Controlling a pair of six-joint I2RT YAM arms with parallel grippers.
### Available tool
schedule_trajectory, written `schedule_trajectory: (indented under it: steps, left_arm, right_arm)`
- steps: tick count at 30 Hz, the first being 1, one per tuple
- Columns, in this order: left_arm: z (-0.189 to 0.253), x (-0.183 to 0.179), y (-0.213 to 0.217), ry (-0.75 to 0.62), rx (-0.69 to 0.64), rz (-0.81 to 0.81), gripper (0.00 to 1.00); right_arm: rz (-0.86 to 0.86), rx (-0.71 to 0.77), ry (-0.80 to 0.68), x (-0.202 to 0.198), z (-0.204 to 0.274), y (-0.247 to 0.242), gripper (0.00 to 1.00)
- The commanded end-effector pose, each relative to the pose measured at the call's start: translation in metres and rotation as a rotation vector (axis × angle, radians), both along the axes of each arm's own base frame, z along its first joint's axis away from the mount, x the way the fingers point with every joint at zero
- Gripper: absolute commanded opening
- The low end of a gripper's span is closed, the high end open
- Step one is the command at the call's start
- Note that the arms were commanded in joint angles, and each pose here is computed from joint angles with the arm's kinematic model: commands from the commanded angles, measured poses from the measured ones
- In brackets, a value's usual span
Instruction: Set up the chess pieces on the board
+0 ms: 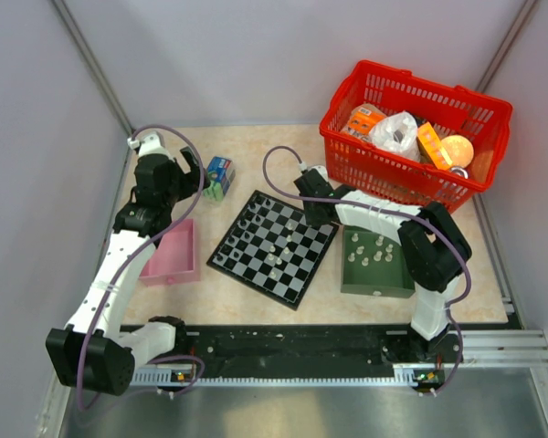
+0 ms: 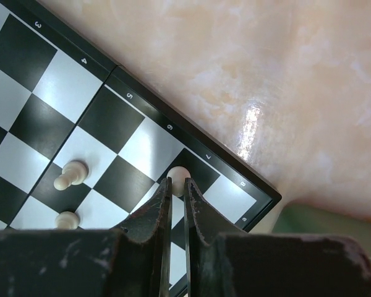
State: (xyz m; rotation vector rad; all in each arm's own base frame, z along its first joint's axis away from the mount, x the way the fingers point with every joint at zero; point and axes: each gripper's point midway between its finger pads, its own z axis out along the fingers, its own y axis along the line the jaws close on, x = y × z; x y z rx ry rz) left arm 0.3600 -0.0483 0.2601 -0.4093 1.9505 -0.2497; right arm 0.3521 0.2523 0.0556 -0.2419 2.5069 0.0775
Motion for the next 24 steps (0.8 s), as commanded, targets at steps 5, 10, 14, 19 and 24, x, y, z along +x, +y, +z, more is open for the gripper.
schedule_trajectory:
  steps: [5,10,14,19,24]
  left_arm:
    - [0.013,0.006,0.000,-0.056,-0.009,-0.001,0.99]
    - [0.013,0.007,-0.001,-0.056,-0.011,-0.007,0.99]
    - [0.014,0.007,-0.001,-0.060,-0.015,-0.009,0.99]
    - [0.013,0.007,-0.003,-0.061,-0.019,-0.016,0.99]
    - [0.009,0.006,-0.004,-0.059,-0.025,-0.020,0.99]
  right_arm:
    - [-0.036,0.018,-0.061,0.008,0.021,-0.003,0.07]
    - [-0.037,0.019,-0.061,0.007,0.024,-0.005,0.07]
    - [-0.031,0.008,-0.043,0.002,0.023,-0.007,0.07]
    - [-0.040,0.002,-0.044,0.001,0.022,-0.010,0.08]
    - [-0.050,0.009,-0.062,0.006,0.024,-0.007,0.09]
